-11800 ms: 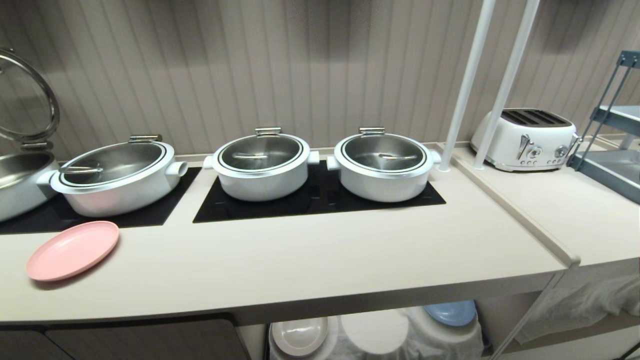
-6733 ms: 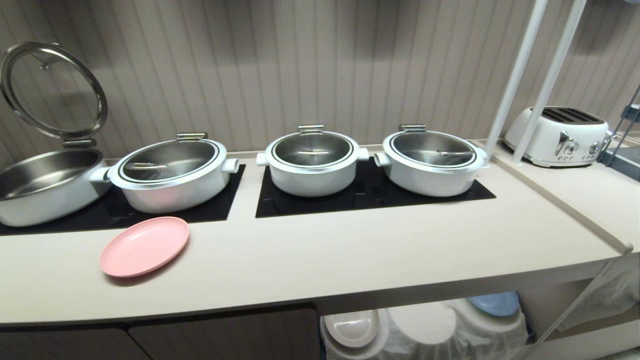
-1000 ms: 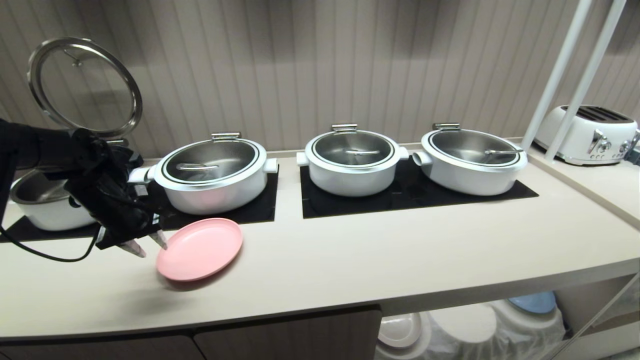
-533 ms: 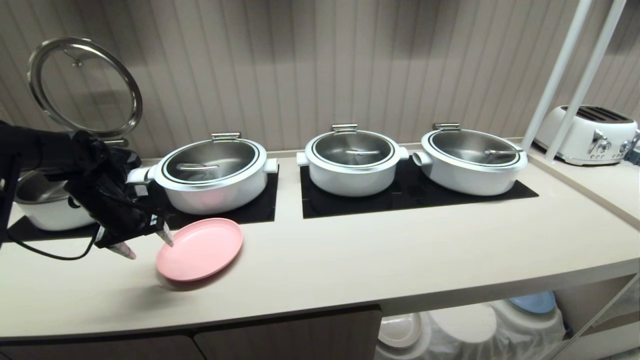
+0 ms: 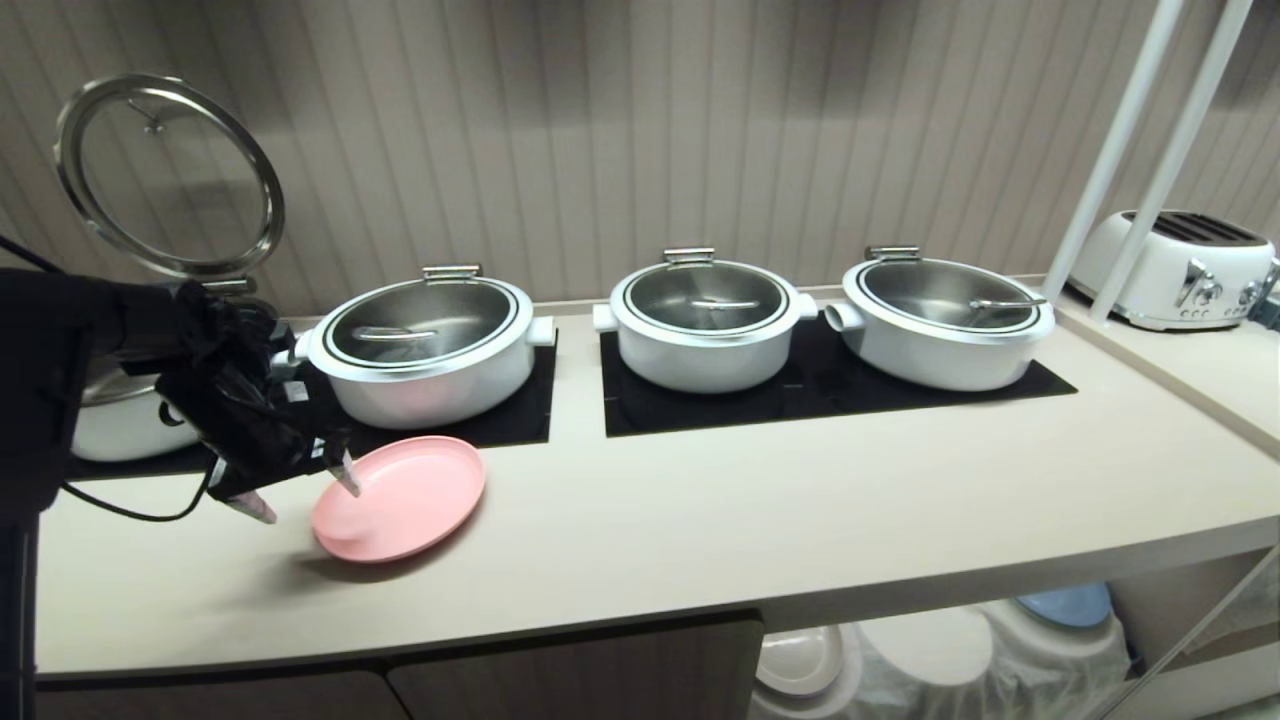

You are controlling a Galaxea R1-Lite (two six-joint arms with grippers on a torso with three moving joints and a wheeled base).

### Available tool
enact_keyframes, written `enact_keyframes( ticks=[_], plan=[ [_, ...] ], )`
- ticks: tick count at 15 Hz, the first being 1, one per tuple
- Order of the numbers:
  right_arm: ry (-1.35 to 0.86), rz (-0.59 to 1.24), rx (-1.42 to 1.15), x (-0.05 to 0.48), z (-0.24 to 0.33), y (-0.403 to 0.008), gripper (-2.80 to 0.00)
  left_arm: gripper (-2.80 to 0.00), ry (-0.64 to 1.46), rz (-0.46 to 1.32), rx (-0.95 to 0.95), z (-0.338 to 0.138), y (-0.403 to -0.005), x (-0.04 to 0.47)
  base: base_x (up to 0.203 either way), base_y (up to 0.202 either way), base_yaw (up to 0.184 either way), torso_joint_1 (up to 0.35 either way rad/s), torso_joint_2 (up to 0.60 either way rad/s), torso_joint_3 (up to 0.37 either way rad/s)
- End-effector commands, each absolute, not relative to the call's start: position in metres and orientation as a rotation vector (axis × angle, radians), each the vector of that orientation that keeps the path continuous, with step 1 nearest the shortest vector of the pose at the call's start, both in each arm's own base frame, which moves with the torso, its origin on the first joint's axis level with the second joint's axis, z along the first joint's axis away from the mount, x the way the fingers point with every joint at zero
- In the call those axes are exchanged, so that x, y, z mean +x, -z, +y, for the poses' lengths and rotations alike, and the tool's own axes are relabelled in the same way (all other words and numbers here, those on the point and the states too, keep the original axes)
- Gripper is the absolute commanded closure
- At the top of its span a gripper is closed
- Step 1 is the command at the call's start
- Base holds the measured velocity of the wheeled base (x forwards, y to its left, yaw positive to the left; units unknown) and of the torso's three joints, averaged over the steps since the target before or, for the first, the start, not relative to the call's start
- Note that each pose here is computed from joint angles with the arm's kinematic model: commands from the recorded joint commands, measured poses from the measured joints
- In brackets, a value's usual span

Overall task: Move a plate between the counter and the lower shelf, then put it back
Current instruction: Pick up the plate

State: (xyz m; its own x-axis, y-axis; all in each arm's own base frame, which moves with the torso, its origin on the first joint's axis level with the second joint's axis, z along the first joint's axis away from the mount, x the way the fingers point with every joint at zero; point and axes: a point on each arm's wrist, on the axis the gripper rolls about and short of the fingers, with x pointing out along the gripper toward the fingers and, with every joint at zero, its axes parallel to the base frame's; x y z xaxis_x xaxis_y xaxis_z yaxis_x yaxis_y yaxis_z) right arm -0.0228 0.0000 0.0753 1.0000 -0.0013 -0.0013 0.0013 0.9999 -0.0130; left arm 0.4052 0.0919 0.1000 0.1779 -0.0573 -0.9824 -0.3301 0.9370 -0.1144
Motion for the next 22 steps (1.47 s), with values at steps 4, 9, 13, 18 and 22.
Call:
enact_keyframes(
  ticks=[4,9,13,18,22],
  plan=[
    [0.002,0.001,-0.014,-0.023,0.0,-0.075,0.0,-2.8,-0.202,1.406,-0.338,0.095,-0.088,0.411,0.0,0.0,0.0,0.0,0.0,0.0],
    [0.002,0.002,-0.014,-0.023,0.0,-0.075,0.0,-2.8,-0.208,1.412,-0.335,0.096,-0.08,0.414,0.0,0.0,0.0,0.0,0.0,0.0],
    [0.002,0.002,-0.014,-0.023,0.0,-0.075,0.0,-2.8,-0.23,1.41,-0.333,0.102,-0.066,0.418,0.0,0.0,0.0,0.0,0.0,0.0],
    [0.002,0.001,-0.014,-0.023,0.0,-0.075,0.0,-2.8,-0.232,1.392,-0.329,0.104,-0.053,0.425,0.0,0.0,0.0,0.0,0.0,0.0],
    [0.002,0.002,-0.014,-0.023,0.0,-0.075,0.0,-2.8,-0.23,1.401,-0.333,0.104,-0.05,0.425,0.0,0.0,0.0,0.0,0.0,0.0]
  ],
)
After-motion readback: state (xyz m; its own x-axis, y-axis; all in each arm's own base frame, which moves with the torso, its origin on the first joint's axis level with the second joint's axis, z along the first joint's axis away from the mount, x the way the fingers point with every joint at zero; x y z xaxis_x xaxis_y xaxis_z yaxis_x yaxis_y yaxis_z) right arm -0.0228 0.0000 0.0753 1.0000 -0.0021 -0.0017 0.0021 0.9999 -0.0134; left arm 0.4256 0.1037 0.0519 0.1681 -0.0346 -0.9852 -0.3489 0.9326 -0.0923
